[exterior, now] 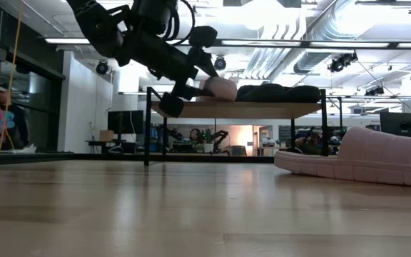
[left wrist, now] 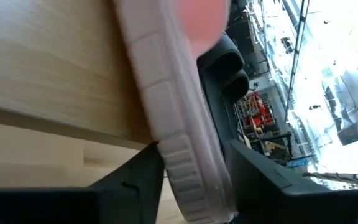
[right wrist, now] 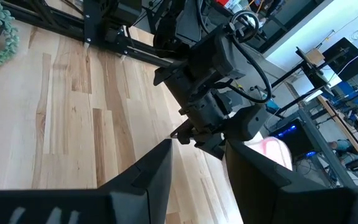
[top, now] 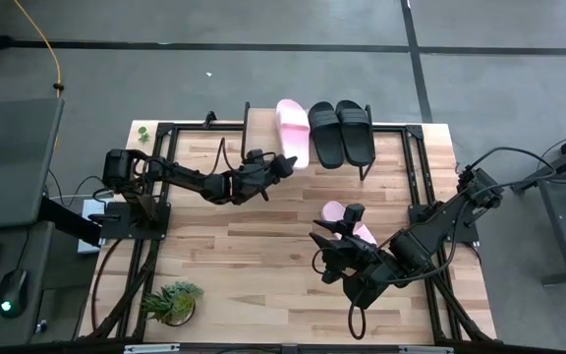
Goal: Pick and place slides into the shelf
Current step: Put the left pink slide on the shelf
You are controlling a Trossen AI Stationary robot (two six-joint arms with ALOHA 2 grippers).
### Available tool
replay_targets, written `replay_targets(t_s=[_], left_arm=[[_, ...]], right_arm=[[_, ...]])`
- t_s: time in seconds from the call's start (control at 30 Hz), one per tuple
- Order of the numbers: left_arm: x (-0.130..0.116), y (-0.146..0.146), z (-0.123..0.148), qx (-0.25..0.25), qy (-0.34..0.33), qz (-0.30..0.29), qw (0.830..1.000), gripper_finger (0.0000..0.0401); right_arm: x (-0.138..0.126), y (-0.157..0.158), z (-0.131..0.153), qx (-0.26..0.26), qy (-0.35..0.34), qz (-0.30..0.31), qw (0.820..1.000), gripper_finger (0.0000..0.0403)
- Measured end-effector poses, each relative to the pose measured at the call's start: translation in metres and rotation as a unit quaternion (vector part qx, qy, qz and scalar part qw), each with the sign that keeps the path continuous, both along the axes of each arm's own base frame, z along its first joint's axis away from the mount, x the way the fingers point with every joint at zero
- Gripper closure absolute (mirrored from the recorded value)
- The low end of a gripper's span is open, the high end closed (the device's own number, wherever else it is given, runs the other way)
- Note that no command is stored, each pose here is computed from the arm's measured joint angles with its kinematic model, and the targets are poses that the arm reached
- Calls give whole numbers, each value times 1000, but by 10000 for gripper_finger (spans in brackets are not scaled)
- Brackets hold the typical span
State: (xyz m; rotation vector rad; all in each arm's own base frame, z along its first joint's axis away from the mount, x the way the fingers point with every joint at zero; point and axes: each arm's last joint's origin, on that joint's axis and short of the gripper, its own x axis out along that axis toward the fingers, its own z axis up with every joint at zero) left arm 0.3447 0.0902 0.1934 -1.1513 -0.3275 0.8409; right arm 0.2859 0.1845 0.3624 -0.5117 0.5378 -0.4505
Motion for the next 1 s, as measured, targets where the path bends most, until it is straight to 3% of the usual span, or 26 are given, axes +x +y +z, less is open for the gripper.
replay_targets(t_s=[0.27,0.43,1.0], left_arm=[[0,0,0,1,1,-4,1000,161],[1,-1,0,18,23,-23,999,129],[3,-3,-2,52,68,-95,992,137]], right_arm=[[0,0,0,0,0,0,1000,263],[0,0,0,0,0,0,1000,263],[0,1,0,9,1,4,1000,263]])
